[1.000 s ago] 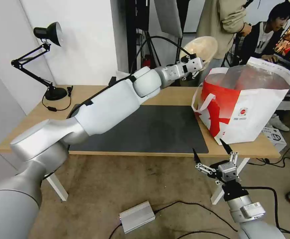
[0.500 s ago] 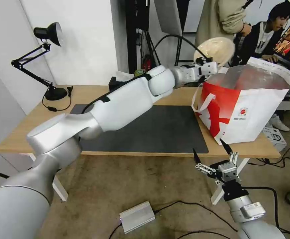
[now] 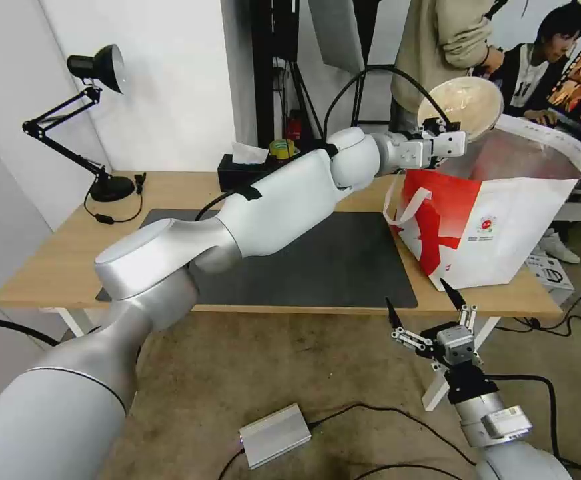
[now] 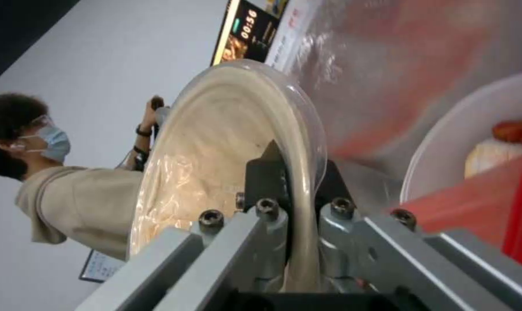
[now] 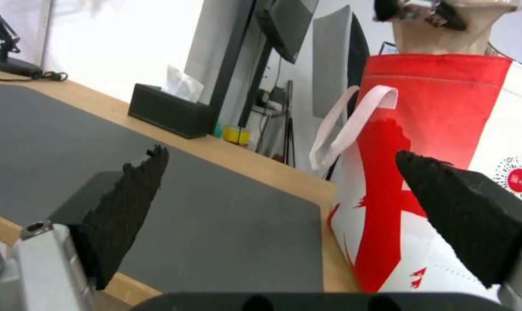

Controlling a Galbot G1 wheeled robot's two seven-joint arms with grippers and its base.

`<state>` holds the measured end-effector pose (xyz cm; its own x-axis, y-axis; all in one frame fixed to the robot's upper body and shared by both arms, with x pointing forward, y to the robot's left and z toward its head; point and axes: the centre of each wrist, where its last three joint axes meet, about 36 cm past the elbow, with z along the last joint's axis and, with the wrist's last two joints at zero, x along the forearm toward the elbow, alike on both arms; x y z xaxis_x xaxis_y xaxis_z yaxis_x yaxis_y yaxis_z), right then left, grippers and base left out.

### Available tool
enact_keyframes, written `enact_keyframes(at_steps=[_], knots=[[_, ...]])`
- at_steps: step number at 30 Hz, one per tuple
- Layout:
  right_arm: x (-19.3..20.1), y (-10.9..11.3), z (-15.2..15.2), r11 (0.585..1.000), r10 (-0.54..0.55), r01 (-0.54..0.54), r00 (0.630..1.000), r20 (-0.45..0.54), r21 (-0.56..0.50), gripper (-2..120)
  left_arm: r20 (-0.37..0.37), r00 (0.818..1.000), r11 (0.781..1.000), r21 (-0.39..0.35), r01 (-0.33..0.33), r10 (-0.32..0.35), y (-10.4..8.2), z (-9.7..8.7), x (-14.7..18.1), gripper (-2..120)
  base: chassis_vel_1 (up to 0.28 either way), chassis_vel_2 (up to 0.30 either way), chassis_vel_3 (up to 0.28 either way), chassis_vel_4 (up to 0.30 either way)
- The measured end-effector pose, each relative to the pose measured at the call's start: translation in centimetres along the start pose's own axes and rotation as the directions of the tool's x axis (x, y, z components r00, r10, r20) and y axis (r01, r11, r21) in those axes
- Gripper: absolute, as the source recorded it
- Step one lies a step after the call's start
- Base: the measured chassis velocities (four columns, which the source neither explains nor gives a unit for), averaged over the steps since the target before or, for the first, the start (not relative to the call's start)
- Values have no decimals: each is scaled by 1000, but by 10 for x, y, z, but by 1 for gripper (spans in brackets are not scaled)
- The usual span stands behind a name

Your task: Pick up the trash from the table and place it into the takeout bag.

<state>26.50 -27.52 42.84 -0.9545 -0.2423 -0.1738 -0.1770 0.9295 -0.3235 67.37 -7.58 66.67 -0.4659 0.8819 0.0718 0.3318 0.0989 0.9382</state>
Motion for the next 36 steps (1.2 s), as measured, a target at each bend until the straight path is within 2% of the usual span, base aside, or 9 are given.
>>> enact_keyframes(at_steps=[14,17,21,23,28,31,36], knots=[[0,0,0,1000,0,0,1000,0,0,100,-30,998,992,-112,-61,58,1,2,0,1,0,0,0,0],[0,0,0,1000,0,0,1000,0,0,100,-41,996,981,-173,-87,82,6,4,0,1,0,0,0,0],[0,0,0,1000,0,0,1000,0,0,100,-46,995,975,-199,-95,87,9,3,1,1,0,0,0,0],[0,0,0,1000,0,0,1000,0,0,100,-57,993,962,-248,-111,100,14,3,1,1,0,0,0,0],[0,0,0,1000,0,0,1000,0,0,100,-66,991,952,-278,-127,113,20,1,0,1,0,0,0,0],[0,0,0,1000,0,0,1000,0,0,100,-75,989,935,-325,-142,124,24,-2,0,1,0,0,0,0],[0,0,0,1000,0,0,1000,0,0,100,-78,987,923,-351,-157,139,26,-6,-1,1,0,0,0,0]])
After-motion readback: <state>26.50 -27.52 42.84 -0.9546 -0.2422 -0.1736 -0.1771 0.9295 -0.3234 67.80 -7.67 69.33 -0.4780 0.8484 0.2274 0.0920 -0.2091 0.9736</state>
